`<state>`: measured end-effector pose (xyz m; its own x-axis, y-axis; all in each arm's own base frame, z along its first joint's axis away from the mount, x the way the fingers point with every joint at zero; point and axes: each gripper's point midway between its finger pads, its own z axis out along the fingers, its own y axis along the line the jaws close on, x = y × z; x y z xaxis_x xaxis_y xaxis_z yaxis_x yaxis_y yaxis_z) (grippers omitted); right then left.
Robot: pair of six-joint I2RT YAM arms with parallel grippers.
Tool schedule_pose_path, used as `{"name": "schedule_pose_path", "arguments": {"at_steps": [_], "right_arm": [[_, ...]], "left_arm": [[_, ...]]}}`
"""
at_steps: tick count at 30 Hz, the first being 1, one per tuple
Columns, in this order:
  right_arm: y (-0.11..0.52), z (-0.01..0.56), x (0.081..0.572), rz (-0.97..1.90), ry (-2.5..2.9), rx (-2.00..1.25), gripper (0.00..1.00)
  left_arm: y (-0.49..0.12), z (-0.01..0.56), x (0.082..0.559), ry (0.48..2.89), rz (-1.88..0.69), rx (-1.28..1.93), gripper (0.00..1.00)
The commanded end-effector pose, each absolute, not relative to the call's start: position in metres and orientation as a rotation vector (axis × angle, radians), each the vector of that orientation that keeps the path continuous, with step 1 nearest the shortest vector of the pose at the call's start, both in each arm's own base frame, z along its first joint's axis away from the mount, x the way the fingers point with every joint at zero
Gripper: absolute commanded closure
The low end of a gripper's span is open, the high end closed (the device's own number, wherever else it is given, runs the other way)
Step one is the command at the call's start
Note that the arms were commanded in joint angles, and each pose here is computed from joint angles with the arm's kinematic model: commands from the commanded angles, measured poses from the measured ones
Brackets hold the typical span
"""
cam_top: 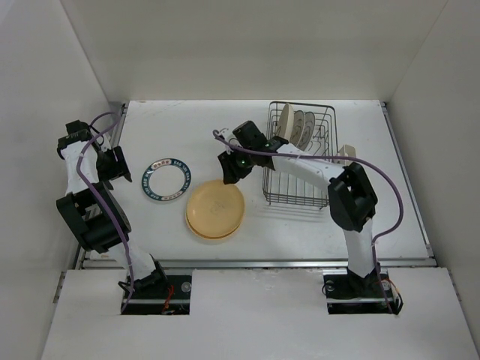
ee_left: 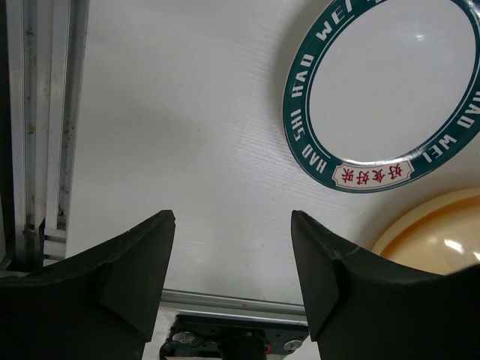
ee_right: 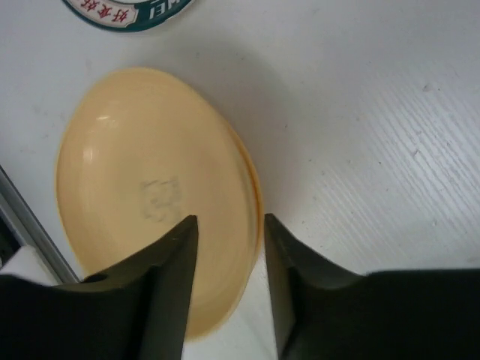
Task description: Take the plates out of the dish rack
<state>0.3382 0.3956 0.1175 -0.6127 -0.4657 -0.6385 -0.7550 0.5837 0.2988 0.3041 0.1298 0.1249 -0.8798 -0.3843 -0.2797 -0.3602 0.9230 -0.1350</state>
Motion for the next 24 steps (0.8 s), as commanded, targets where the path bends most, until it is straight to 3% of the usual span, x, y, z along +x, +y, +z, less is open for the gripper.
{"name": "schedule_pose_path", "arguments": {"at_steps": [1, 3, 7, 10, 13, 14, 19, 21, 24], "right_arm": [[0.409, 0.128, 0.331, 0.774, 2.261, -1.007, 0.51], [0.405, 0.125, 0.333, 0.74, 2.261, -1.024, 0.36], [0.401, 0.141, 0.346, 0.636, 2.232, -0.977, 0.31], [0.396, 0.189, 0.359, 0.596, 2.163, -0.851, 0.29], [0.378, 0.275, 0.385, 0.572, 2.018, -0.564, 0.24], [0.355, 0.315, 0.402, 0.533, 1.944, -0.421, 0.24], [0.253, 0.372, 0.445, 0.346, 1.861, 0.06, 0.3], [0.201, 0.365, 0.46, 0.236, 1.887, 0.219, 0.35], [0.16, 0.345, 0.475, 0.197, 1.959, 0.351, 0.35]], "left_arm": [[0.131, 0.135, 0.298, 2.768, -0.093, -0.539, 0.4], [0.131, 0.135, 0.298, 2.768, -0.093, -0.539, 0.4], [0.131, 0.135, 0.298, 2.768, -0.093, -0.539, 0.4], [0.131, 0.135, 0.298, 2.768, -0.093, -0.539, 0.4], [0.13, 0.132, 0.296, 2.776, -0.097, -0.542, 0.4], [0.13, 0.132, 0.296, 2.776, -0.097, -0.542, 0.4], [0.129, 0.13, 0.294, 2.784, -0.101, -0.544, 0.4], [0.129, 0.127, 0.294, 2.784, -0.101, -0.544, 0.4], [0.129, 0.127, 0.294, 2.784, -0.101, -0.544, 0.4]]}}
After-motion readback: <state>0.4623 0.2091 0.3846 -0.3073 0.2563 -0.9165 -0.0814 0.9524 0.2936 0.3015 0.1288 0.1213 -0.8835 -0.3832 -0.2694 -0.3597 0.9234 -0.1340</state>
